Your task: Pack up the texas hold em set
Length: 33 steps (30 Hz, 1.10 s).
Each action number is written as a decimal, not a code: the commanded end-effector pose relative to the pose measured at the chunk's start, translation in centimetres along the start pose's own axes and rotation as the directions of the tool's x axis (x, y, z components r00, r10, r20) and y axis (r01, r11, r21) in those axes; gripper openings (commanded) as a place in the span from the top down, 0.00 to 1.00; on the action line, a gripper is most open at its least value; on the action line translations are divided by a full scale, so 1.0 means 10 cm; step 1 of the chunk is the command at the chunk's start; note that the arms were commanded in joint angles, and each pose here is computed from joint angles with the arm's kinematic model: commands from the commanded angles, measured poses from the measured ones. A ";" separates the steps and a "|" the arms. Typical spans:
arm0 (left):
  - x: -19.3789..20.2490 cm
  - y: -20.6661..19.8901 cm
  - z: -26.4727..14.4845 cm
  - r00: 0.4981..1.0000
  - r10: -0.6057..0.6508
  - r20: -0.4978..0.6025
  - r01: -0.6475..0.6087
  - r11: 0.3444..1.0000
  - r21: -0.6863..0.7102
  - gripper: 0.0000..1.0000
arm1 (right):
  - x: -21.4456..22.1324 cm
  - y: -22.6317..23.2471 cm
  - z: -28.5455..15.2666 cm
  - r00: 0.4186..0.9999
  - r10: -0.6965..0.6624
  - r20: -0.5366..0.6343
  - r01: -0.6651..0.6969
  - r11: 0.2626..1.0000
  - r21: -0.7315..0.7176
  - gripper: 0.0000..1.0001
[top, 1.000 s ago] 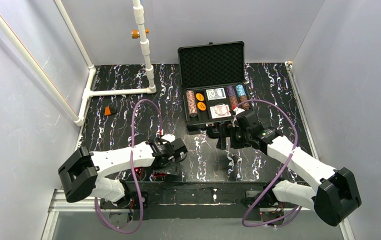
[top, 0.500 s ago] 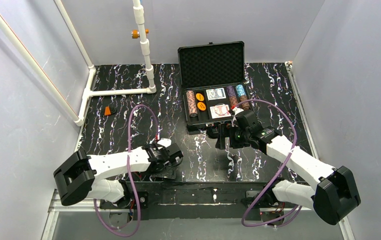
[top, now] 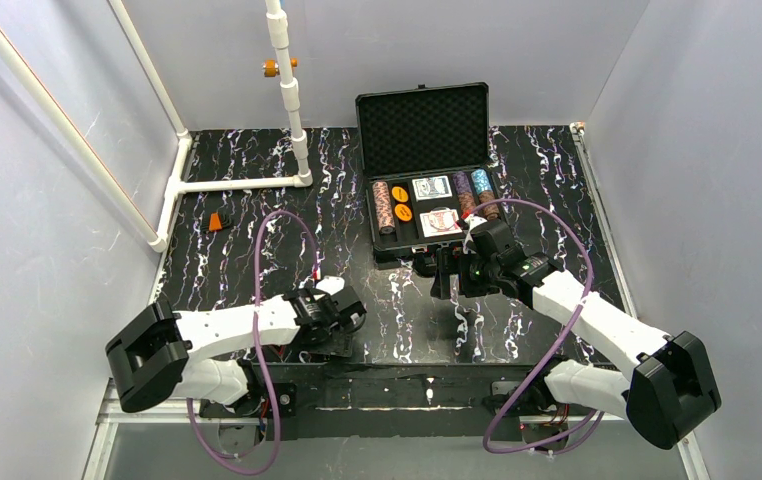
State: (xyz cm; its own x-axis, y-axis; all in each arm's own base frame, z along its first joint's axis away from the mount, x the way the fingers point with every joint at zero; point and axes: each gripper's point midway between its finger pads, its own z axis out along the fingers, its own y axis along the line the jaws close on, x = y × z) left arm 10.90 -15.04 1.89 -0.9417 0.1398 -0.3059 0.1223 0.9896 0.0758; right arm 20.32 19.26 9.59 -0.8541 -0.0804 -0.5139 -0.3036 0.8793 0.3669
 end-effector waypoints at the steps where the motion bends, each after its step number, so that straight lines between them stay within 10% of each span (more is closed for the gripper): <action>1: 0.18 0.24 0.12 1.000 -0.011 -0.023 0.009 0.997 -0.082 0.26 | 0.00 0.02 0.02 1.000 -0.024 0.006 0.024 1.000 -0.019 0.02; 33: 0.06 0.35 0.14 0.984 -0.170 0.060 0.176 0.978 -0.109 0.29 | 0.02 0.04 0.06 1.000 -0.018 -0.012 0.018 0.999 -0.027 0.02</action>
State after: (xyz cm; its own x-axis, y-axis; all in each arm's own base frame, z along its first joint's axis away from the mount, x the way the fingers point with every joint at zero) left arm 11.63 -14.53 1.67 -0.9305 -0.0377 -0.3643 -0.0447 0.9989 0.0108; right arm 20.20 19.30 9.15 -0.8616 -0.0912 -0.4993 -0.3047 0.8797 0.3652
